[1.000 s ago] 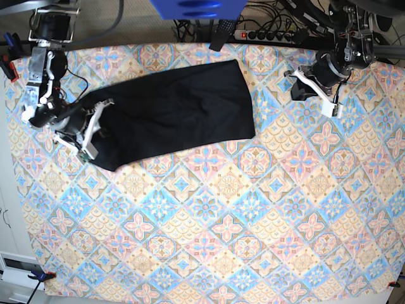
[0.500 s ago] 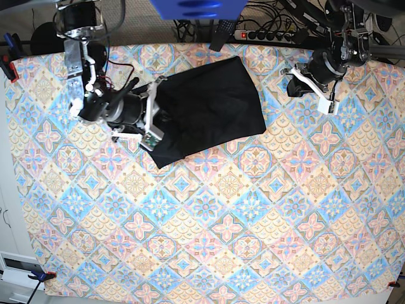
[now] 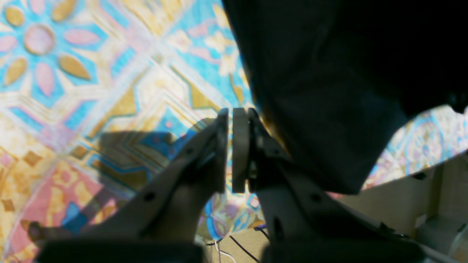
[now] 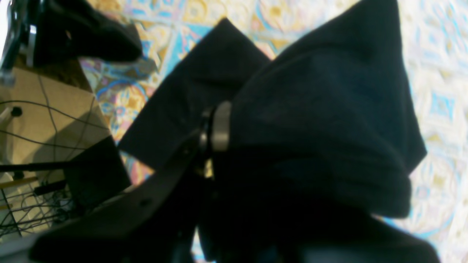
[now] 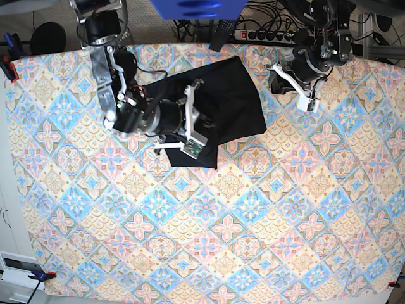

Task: Fold the T-shirt properly
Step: 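Lift the strip's end with the right gripper and fold it over the middle, then grasp the folded bundle with both grippers and pull it away from the table edge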

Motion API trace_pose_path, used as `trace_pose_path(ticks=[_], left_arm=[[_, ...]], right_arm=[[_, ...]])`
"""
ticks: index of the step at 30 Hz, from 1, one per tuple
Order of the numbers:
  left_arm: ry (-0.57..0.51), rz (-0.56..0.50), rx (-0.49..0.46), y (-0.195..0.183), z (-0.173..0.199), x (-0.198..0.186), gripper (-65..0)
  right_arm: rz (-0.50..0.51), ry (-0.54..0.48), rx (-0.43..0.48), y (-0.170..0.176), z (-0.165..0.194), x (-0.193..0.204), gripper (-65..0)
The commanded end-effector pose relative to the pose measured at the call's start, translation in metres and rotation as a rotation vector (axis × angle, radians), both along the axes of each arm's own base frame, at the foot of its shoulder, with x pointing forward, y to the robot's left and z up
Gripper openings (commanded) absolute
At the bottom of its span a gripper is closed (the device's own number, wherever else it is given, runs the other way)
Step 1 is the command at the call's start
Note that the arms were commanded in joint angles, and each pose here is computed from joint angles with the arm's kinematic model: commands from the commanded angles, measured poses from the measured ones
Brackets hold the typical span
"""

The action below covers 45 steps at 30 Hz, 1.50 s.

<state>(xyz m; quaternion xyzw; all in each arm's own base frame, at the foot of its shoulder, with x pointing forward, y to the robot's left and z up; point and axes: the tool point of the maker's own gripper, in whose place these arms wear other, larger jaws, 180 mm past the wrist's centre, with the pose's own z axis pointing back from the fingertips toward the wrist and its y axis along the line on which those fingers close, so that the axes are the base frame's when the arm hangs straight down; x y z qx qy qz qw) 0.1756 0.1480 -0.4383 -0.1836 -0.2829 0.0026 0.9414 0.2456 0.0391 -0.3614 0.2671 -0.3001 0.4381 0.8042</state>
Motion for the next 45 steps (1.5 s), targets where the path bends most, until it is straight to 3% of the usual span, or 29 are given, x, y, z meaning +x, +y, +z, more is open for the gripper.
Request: trace_pose_path(ticks=[1,9,13,17,22,25,30,37,42,45], left_arm=[[-0.034,0.002,-0.003,0.002,0.007,0.006,-64.3],[-0.034,0.002,-0.001,0.003,0.007,0.006,-64.3],[-0.032,0.001,-0.002,0.002,0.007,0.006,-64.3],[-0.034,0.000,-0.003,0.002,0.007,0.007,-64.3],[-0.035,0.004,0.000,0.003,0.007,0.007,-64.3],[-0.035,0.005,0.002,0.004,0.007,0.007,-64.3],[-0.028,0.003,0.001,0.005,0.008,0.001,-64.3],[-0.096,-0.072,0.033,-0.001,0.041,-0.007,-64.3],[-0.162,-0.123,0.026,-0.018,0.074,-0.014,-64.3],[-0.155,-0.145,-0.033,-0.036,0.075,-0.019,-64.3]], right_arm=[[0.017,-0.031,0.042,0.009,0.012,0.007,-64.7],[0.088,-0.022,0.035,0.025,0.009,-0.002,-62.6],[0.188,-0.017,0.030,0.047,0.007,-0.022,-50.2],[0.302,-0.079,-0.002,0.067,0.016,-0.024,-37.8],[0.343,-0.158,-0.133,0.063,0.006,-0.018,-37.0],[0.337,-0.162,-0.140,0.060,0.005,-0.016,-37.1],[0.235,-0.194,-0.157,0.029,0.013,0.010,-37.2],[0.025,-0.189,-0.187,-0.032,0.015,0.048,-38.2],[-0.120,-0.109,-0.184,-0.070,-0.005,0.067,-51.2],[-0.151,-0.076,-0.150,-0.074,-0.017,0.071,-59.1]])
